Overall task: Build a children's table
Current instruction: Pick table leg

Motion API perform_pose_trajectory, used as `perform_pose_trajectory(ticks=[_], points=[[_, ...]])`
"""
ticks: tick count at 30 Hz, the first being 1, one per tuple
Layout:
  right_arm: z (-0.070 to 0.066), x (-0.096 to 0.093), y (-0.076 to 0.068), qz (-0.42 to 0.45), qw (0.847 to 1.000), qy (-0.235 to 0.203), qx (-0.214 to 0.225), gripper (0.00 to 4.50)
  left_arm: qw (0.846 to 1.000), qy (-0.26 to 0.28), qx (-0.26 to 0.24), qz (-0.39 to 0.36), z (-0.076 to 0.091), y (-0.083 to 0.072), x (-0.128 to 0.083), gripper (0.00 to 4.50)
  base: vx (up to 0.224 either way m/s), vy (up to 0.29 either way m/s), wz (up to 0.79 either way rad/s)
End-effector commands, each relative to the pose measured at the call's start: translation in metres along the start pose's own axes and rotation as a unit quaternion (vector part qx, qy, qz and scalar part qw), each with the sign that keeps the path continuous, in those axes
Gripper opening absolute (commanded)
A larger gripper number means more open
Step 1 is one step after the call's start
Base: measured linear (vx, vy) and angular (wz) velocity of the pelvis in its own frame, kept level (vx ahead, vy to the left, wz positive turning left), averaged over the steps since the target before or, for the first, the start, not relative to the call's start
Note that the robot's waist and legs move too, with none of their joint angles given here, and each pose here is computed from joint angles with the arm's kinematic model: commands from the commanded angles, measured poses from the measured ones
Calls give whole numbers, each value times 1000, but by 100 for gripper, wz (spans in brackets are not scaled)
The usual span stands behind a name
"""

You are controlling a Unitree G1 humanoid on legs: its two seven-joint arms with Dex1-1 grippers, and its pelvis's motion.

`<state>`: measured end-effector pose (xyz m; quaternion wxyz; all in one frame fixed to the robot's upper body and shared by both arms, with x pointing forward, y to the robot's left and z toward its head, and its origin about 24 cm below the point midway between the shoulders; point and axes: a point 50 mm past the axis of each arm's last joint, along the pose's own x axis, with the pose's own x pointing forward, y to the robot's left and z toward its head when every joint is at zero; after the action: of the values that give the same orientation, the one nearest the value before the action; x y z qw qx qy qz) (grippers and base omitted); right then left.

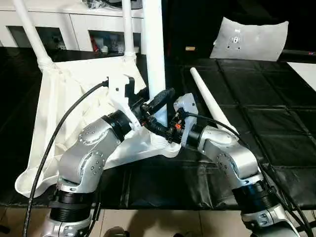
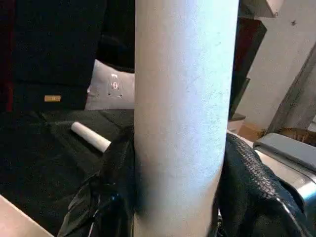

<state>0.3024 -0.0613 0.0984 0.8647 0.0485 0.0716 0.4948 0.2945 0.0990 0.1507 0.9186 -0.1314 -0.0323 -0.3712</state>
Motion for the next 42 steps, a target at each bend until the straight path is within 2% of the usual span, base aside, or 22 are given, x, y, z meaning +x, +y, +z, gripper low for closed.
perform_pose_trajectory(ticks=[1, 2, 4, 7, 9, 12, 13, 19, 22, 28, 32, 35, 37, 42], points=[[10, -1, -2, -4, 1000, -9, -7, 190, 999, -2, 0, 35, 6, 8, 1, 187, 0, 0, 0], [12, -2, -3, 2, 1000, -12, 11, 225, 999, 1, -5, 51, 7, 12, 1, 186, 0, 0, 0], [14, -3, -4, 5, 1000, -14, 21, 260, 998, 2, -11, 62, 9, 14, 2, 186, 0, 0, 0], [19, -6, -6, 11, 999, -17, 43, 272, 997, 0, -27, 76, 11, 18, 1, 186, 0, 0, 0], [26, -11, -9, 24, 997, -19, 66, 298, 995, -3, -47, 89, 15, 23, 1, 186, 0, 0, 0], [30, -14, -11, 32, 996, -18, 76, 310, 995, -5, -50, 91, 17, 24, 2, 186, 0, 0, 0], [32, -16, -13, 36, 996, -16, 83, 327, 995, -7, -49, 88, 19, 25, 3, 186, 0, 0, 0], [37, -20, -18, 33, 997, 26, 66, 386, 998, 0, -32, 56, 27, 19, 7, 186, 0, 0, 0], [37, -19, -18, 31, 997, 40, 64, 398, 999, 5, -23, 43, 28, 16, 8, 186, 0, 0, 0], [37, -9, -17, 34, 996, 50, 71, 406, 999, 31, 15, -8, 26, -2, 14, 186, 0, 0, 0], [34, -8, -16, 36, 994, 60, 78, 406, 999, 34, 23, -13, 27, -4, 15, 186, 0, 0, 0], [31, -7, -17, 33, 994, 70, 80, 371, 999, 36, 28, -14, 27, -4, 15, 186, 0, 0, 0], [30, -7, -17, 30, 994, 74, 79, 368, 999, 38, 32, -16, 27, -4, 15, 186, 0, 0, 0], [27, -7, -19, 25, 993, 84, 80, 324, 998, 43, 39, -23, 28, -5, 16, 186, 0, 0, 0]])
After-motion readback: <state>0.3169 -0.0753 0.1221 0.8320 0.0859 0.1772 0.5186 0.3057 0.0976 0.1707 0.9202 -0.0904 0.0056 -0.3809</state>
